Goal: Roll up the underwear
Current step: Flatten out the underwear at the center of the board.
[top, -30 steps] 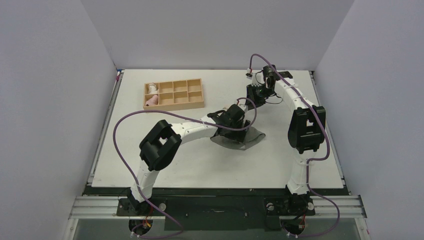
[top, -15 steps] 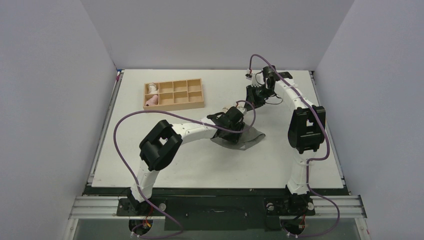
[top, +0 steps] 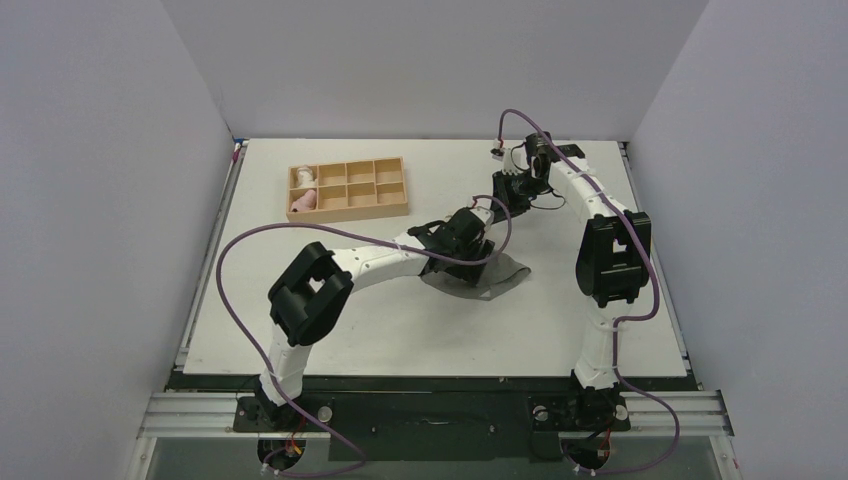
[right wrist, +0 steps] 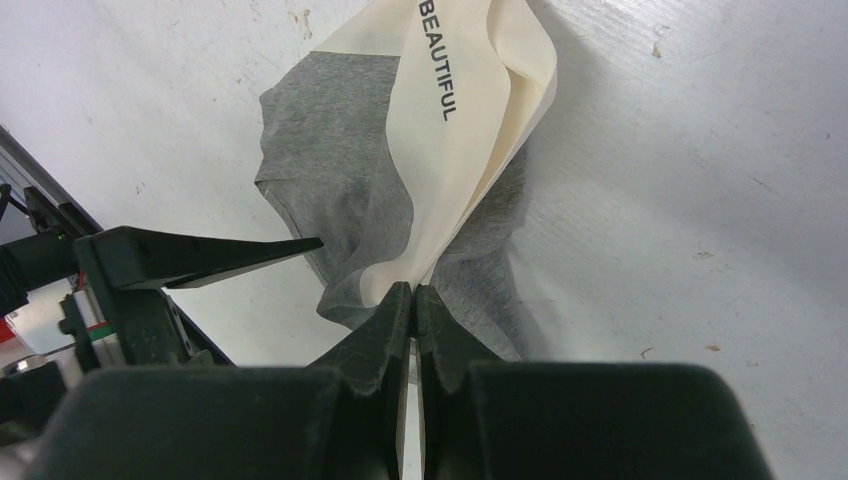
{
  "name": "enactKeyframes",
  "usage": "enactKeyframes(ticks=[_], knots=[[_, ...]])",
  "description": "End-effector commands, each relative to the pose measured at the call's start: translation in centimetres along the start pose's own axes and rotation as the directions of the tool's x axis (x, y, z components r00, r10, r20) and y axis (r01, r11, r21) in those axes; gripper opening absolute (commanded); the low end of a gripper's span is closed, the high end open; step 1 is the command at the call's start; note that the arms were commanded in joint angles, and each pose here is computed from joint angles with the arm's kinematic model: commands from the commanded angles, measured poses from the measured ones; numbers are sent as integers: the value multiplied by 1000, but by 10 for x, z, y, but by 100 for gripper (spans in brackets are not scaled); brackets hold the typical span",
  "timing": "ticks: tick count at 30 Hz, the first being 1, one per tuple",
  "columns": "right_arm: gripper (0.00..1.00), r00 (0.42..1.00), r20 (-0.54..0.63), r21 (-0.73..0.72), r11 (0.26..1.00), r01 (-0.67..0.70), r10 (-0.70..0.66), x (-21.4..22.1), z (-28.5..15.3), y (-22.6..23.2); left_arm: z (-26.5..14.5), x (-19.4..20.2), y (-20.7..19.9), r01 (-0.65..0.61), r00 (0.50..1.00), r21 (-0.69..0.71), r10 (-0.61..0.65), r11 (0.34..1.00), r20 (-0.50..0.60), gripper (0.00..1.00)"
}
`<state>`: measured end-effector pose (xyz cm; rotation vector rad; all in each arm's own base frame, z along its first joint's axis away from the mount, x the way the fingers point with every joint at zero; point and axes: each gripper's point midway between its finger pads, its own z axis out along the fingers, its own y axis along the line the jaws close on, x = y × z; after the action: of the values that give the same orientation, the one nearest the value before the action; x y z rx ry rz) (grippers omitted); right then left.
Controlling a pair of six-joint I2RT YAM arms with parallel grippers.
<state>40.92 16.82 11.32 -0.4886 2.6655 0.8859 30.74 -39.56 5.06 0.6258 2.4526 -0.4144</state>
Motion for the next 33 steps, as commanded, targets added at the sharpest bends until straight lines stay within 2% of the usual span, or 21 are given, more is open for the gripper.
enactKeyframes(ticks=[1, 4, 21, 33], knots=[[0, 1000, 6, -23, 1000, 10, -10, -1, 4, -2, -29, -36, -1, -35, 992, -5, 35, 999, 118, 65], [0, 1000, 3, -23, 1000, 8, -8, -1, 5, -3, -29, -34, -5, -33, 993, 15, 31, 999, 115, 57], [0, 1000, -10, -37, 999, 1, -1, 3, 10, -4, -17, -14, -15, -13, 999, 51, 10, 999, 51, 43], [0, 999, 36, -27, 1000, 8, -7, -12, -4, -4, -12, -5, -11, -11, 999, 39, 10, 999, 36, 40]])
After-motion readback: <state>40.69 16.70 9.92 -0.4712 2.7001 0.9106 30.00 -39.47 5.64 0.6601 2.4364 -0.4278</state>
